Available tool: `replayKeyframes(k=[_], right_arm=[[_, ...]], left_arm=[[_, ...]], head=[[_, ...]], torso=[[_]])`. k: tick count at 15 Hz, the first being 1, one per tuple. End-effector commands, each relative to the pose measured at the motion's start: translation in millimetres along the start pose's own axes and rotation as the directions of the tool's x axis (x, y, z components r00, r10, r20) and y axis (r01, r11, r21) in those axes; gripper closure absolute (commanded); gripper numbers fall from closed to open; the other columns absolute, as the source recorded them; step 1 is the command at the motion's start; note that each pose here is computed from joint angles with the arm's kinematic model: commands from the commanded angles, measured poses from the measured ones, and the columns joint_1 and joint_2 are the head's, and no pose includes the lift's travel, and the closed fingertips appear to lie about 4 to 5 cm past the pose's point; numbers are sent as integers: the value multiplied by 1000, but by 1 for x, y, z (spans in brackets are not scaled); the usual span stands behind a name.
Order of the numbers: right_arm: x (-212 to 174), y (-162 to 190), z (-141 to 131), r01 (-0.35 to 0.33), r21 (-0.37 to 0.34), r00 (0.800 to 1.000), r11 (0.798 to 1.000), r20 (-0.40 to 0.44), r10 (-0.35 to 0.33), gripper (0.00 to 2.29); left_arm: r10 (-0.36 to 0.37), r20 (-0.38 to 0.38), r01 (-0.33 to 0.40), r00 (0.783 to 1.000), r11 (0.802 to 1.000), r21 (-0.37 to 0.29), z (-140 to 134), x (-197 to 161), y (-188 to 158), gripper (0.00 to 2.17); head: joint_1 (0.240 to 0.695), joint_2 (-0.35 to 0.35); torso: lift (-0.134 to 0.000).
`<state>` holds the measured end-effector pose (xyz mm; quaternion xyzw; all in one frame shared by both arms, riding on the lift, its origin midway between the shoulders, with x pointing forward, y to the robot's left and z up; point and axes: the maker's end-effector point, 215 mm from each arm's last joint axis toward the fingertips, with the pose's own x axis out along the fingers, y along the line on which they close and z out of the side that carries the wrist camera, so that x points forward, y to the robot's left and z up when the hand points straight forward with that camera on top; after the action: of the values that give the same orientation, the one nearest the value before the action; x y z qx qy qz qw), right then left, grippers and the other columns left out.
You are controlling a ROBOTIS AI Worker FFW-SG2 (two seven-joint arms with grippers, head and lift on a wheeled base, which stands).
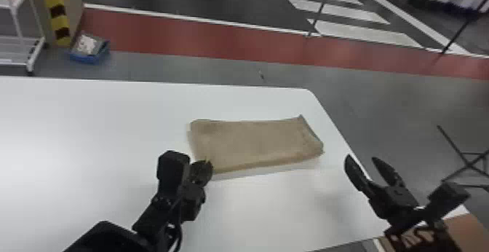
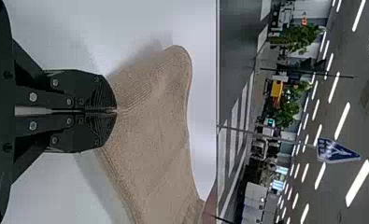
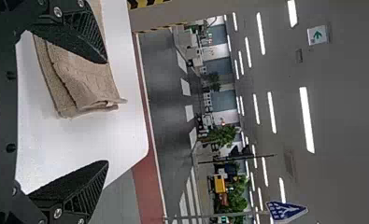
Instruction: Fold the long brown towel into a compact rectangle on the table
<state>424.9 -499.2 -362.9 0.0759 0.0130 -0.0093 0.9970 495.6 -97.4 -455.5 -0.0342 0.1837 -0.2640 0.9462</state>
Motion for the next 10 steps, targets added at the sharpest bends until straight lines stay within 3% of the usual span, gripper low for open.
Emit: replayKeyframes(k=[1, 4, 5, 10], right_arm=[[0, -1, 1, 0, 5, 1000, 1000, 3, 0, 130], [2, 4, 2, -11, 11, 1000, 1000, 8, 11, 130], [3, 7, 1, -16, 12, 1000, 1000, 7, 16, 130], [14, 30, -3, -57, 25, 998, 998, -2, 57, 130]], left_arm=[[5, 22, -5, 1000, 1000, -12, 10, -10, -1, 1271], [26, 34, -27, 999, 1000, 15, 24, -26, 9, 1271], [54, 3, -54, 999, 998, 37, 19, -38, 26, 1271], [190, 14, -191, 982, 981, 27, 22, -99, 105, 1268]], head=[[695, -350], [695, -350], [695, -350], [695, -350]], torso=[[-125], [-125], [-125], [-125]])
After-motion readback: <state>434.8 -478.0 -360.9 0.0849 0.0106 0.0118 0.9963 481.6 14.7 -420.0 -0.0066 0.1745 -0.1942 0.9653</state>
